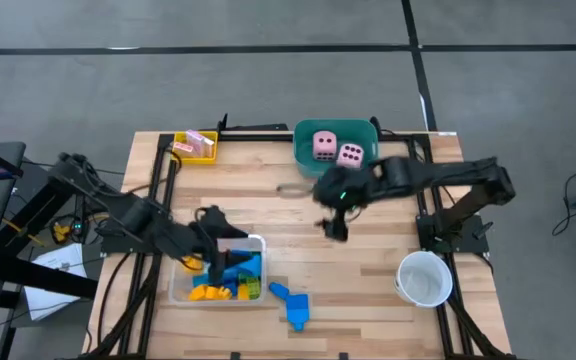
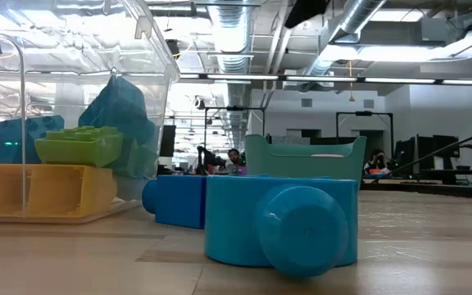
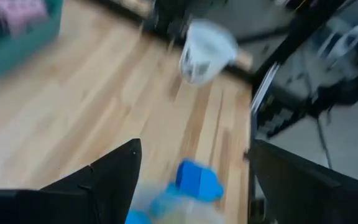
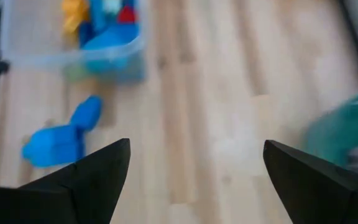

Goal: Pick & Place Toys
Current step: Put the blue game pieces into the transparent bin

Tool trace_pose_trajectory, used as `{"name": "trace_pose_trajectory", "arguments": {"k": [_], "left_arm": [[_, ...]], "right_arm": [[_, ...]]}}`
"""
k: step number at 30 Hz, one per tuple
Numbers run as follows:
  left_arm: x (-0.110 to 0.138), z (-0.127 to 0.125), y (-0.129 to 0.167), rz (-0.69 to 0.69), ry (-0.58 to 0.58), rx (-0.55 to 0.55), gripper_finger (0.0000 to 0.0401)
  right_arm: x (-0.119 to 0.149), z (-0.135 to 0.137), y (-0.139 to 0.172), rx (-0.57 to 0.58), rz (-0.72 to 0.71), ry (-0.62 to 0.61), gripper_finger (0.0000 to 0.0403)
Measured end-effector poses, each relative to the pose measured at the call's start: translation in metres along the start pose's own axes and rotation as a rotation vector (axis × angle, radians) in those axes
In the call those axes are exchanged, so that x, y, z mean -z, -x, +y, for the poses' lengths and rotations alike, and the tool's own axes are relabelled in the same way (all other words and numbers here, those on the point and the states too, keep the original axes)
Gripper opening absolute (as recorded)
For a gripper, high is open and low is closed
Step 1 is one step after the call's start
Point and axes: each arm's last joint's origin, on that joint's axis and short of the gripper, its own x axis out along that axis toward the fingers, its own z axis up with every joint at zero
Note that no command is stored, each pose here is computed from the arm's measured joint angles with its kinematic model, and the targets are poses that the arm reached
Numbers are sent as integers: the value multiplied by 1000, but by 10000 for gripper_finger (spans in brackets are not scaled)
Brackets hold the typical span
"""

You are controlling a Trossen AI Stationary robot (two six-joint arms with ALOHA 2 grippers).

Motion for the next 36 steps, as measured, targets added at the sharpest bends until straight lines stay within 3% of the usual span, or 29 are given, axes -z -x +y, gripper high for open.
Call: {"name": "trace_pose_trajectory", "arguments": {"k": [5,8,13,19,24,36], "left_arm": [[-19,1,21,-154,-87,53,314],[-27,1,30,-228,-156,58,326],[-33,2,35,-296,-279,21,342],[-38,7,33,-318,-293,-26,354],[-40,9,32,-321,-289,-39,356],[-39,9,32,-320,-294,-40,356]], "right_arm": [[3,43,-39,-56,95,-21,358],[8,69,-67,-29,133,-55,358],[20,109,-113,-12,180,-48,358],[45,145,-153,-5,271,11,358],[52,162,-167,-29,257,37,358],[45,191,-167,-152,74,92,358]]}}
